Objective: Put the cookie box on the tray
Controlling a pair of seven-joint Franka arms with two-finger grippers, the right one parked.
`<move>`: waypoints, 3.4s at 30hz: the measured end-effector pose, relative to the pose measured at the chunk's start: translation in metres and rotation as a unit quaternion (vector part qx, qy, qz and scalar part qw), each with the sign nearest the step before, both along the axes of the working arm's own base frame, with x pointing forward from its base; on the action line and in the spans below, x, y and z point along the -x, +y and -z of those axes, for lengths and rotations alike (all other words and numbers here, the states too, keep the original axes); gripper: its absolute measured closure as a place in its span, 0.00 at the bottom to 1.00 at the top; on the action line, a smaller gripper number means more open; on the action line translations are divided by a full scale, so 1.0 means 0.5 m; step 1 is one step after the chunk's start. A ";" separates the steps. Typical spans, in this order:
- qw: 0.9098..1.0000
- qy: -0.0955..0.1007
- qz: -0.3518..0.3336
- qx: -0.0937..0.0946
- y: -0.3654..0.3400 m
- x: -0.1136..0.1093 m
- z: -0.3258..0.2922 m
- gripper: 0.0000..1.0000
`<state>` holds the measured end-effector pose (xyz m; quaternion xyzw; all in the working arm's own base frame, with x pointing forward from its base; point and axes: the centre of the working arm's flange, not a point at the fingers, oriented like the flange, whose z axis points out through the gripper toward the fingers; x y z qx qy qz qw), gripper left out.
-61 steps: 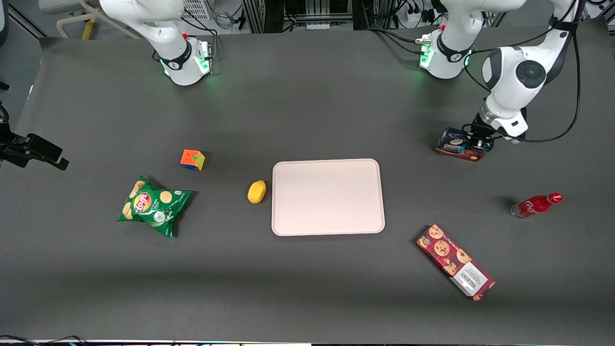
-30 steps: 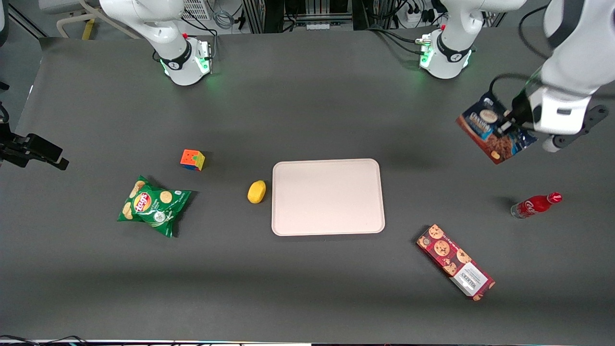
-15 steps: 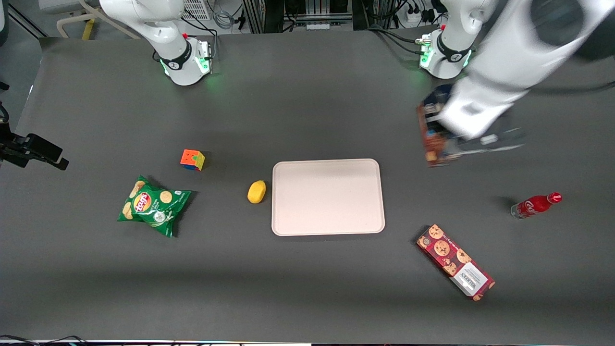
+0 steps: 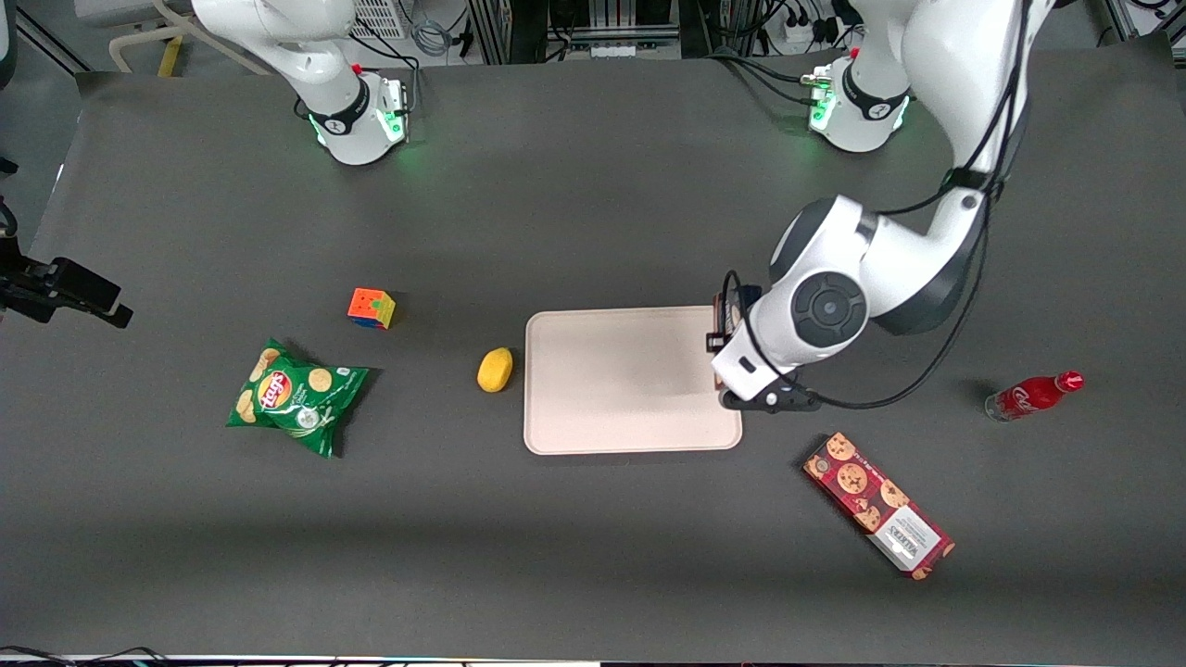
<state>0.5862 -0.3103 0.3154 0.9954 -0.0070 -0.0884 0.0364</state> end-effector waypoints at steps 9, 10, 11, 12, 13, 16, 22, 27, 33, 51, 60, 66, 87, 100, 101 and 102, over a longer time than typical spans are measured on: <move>1.000 -0.025 -0.002 0.013 -0.001 0.022 0.065 0.82; 0.999 -0.029 -0.002 0.014 -0.001 0.022 0.067 0.82; 0.999 -0.032 -0.003 0.016 -0.001 0.022 0.069 0.82; 0.999 -0.035 -0.002 0.017 -0.001 0.023 0.072 0.82; 0.999 -0.038 -0.002 0.017 -0.001 0.024 0.075 0.82; 0.999 -0.045 0.002 0.015 0.000 0.028 0.085 0.82; 0.999 -0.052 0.004 0.015 0.005 0.029 0.101 0.82; 0.998 -0.054 0.004 0.013 0.010 0.026 0.114 0.81; 0.998 -0.057 0.006 0.013 0.011 0.024 0.125 0.59; 0.999 -0.023 -0.021 -0.024 0.075 -0.020 -0.133 0.00; 0.996 0.009 -0.054 -0.070 0.229 0.018 -0.515 0.00; 0.997 0.030 -0.009 -0.075 0.398 0.069 -0.685 0.00; 0.995 -0.012 0.095 -0.034 0.640 0.227 -0.579 0.00; 0.996 -0.019 0.085 -0.030 0.663 0.230 -0.573 0.00; 0.996 -0.021 0.083 -0.029 0.666 0.231 -0.575 0.00; 0.996 -0.022 0.082 -0.028 0.667 0.231 -0.576 0.00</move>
